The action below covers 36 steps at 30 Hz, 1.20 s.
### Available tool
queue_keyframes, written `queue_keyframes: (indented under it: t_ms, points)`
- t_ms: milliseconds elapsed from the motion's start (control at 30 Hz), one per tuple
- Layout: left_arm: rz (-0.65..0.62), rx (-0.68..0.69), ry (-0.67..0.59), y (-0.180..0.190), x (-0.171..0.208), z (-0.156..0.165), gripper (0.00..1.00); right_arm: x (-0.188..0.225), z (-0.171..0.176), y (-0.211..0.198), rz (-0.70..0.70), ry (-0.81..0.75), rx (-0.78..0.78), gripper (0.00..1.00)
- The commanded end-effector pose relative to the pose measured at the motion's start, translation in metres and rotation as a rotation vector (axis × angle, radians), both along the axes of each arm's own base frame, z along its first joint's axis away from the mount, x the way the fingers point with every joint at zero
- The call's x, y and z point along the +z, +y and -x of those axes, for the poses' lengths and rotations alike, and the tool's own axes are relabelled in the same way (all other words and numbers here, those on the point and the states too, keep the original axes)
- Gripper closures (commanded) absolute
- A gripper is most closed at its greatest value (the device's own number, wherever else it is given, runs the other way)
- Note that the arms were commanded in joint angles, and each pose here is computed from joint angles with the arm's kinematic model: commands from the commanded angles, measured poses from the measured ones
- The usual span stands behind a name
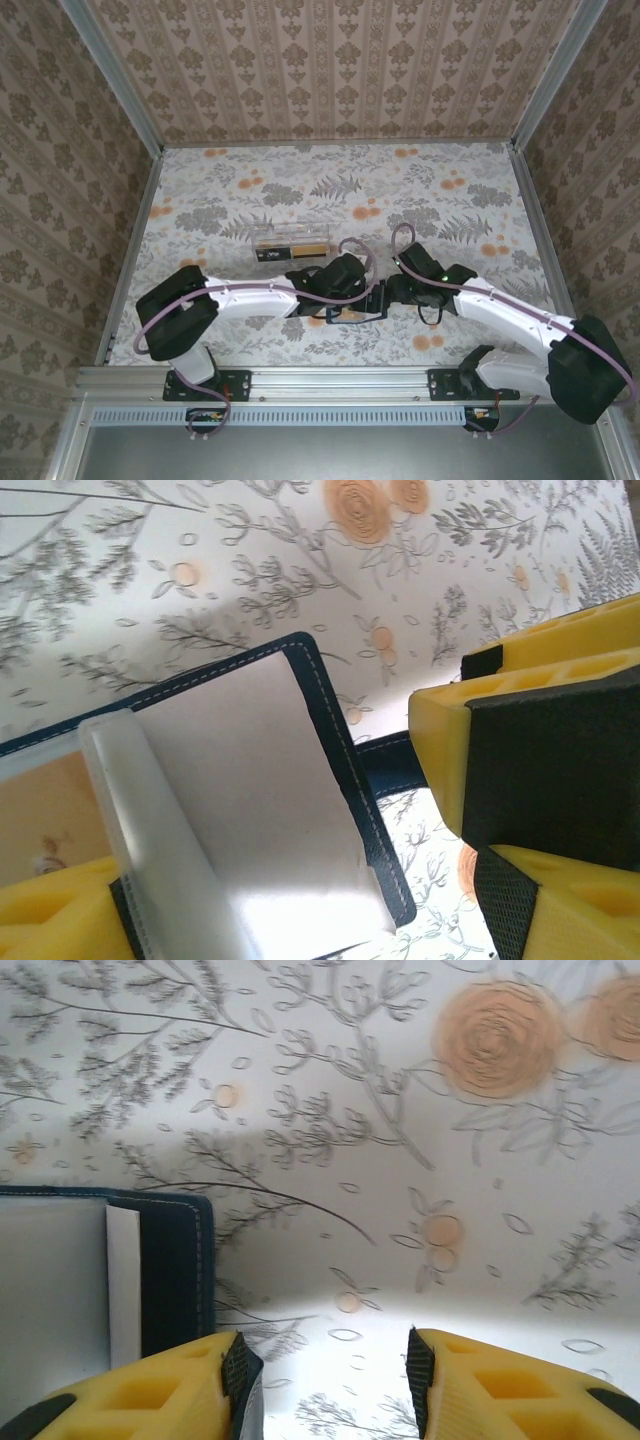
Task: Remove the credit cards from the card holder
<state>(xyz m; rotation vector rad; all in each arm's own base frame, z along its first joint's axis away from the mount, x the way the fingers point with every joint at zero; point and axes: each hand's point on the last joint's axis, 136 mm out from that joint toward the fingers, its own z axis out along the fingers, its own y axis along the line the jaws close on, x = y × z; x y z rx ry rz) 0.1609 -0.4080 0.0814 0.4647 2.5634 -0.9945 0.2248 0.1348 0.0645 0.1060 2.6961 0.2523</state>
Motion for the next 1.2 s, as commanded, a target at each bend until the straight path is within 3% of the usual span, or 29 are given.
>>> queue_keyframes:
  t_ms: [0, 500, 800, 933, 1067, 1167]
  points:
    - [0.038, -0.079, 0.008, -0.022, 0.001, 0.014, 0.16, 0.016, -0.005, 0.011, -0.100, -0.046, -0.006, 0.50]
    - [0.093, 0.011, -0.047, 0.012, 0.024, 0.004, 0.16, 0.007, -0.009, 0.003, -0.074, -0.027, -0.042, 0.45]
    - [0.054, 0.157, -0.084, 0.077, 0.027, -0.014, 0.18, 0.023, -0.014, 0.015, -0.110, -0.041, -0.003, 0.43]
    - [0.006, 0.229, -0.077, 0.110, 0.014, -0.018, 0.33, 0.034, -0.016, 0.026, -0.136, -0.048, 0.029, 0.38]
    - [-0.004, 0.256, -0.061, 0.121, 0.003, -0.017, 0.41, 0.041, -0.018, 0.040, -0.118, -0.051, 0.069, 0.33]
    - [0.002, 0.257, -0.049, 0.120, -0.003, -0.016, 0.62, 0.043, -0.020, 0.051, -0.077, -0.052, 0.107, 0.29]
